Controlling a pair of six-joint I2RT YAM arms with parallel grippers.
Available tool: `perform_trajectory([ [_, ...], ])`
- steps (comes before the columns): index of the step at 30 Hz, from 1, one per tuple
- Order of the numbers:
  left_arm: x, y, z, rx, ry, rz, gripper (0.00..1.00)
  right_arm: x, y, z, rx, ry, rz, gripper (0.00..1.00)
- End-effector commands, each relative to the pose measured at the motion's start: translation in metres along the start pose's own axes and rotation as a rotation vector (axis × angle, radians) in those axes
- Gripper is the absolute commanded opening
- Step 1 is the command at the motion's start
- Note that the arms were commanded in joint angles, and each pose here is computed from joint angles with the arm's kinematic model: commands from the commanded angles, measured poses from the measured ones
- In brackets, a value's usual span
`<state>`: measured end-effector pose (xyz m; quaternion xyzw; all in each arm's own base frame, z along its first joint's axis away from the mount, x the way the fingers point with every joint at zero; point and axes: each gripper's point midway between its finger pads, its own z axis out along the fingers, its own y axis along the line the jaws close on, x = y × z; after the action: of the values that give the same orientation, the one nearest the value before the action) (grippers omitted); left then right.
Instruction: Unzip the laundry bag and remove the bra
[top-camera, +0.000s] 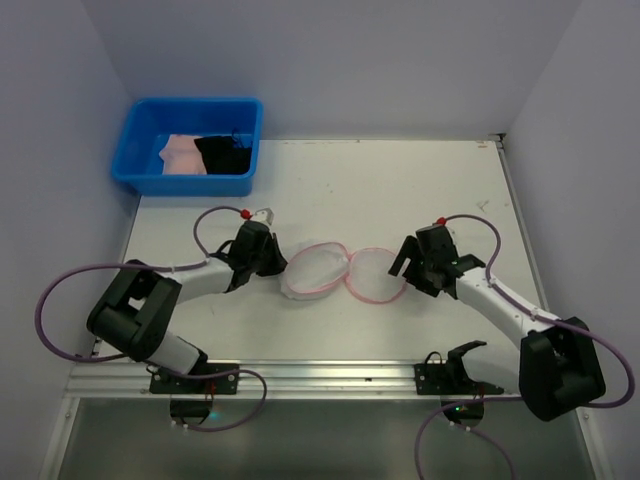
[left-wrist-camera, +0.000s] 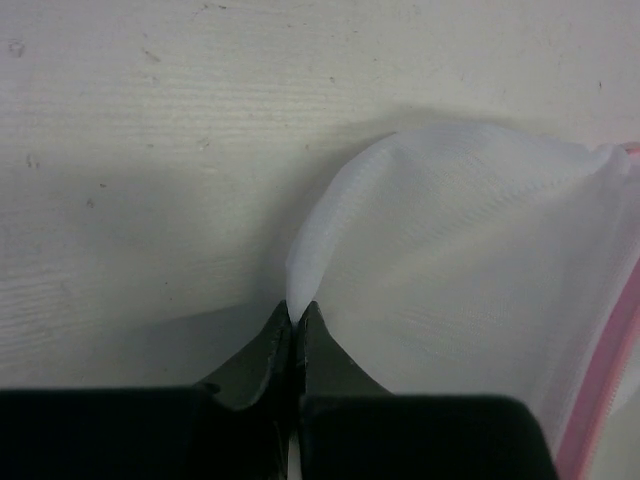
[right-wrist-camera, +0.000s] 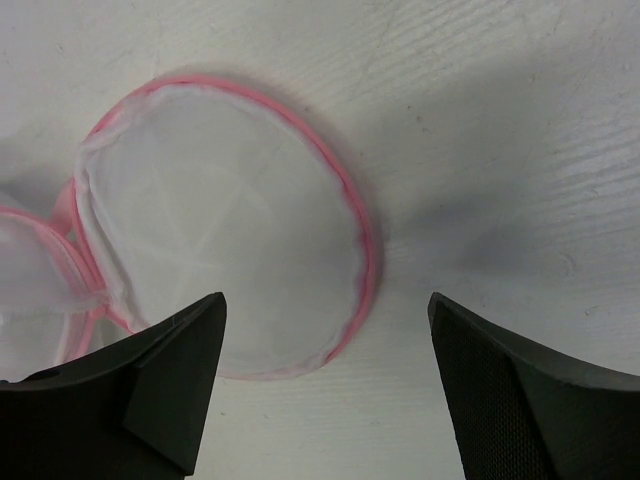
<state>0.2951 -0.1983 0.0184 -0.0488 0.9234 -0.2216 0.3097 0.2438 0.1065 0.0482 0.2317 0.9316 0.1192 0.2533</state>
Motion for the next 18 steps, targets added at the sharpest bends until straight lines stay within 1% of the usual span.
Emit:
perform_trajectory([
  [1, -0.008, 0.013, -0.015, -0.067, -0.058, 0.042, 0.0, -0.002, 0.012, 0.007, -0.05, -0.001, 0.036, 0.82],
  [5, -0.002, 0.023, -0.03, -0.097, -0.059, 0.065, 0.0, -0.001, 0.024, 0.015, -0.093, 0.023, 0.033, 0.81],
  [7, -0.002, 0.023, -0.035, -0.091, -0.067, 0.076, 0.0, 0.002, 0.024, 0.023, -0.081, 0.039, 0.031, 0.81],
  [11, -0.001, 0.025, -0.039, -0.092, -0.073, 0.08, 0.0, 0.007, 0.03, 0.032, -0.097, 0.083, 0.025, 0.8],
  [13, 0.001, 0.024, -0.039, -0.083, -0.065, 0.079, 0.0, 0.01, 0.033, 0.035, -0.106, 0.103, 0.022, 0.77],
  [16, 0.002, 0.023, -0.039, -0.078, -0.059, 0.073, 0.0, 0.016, 0.034, 0.04, -0.118, 0.133, 0.019, 0.69],
  [17, 0.003, 0.023, -0.038, -0.079, -0.058, 0.073, 0.0, 0.019, 0.033, 0.041, -0.116, 0.145, 0.018, 0.65],
  [18, 0.003, 0.022, -0.038, -0.078, -0.057, 0.071, 0.0, 0.02, 0.032, 0.042, -0.116, 0.149, 0.017, 0.57],
])
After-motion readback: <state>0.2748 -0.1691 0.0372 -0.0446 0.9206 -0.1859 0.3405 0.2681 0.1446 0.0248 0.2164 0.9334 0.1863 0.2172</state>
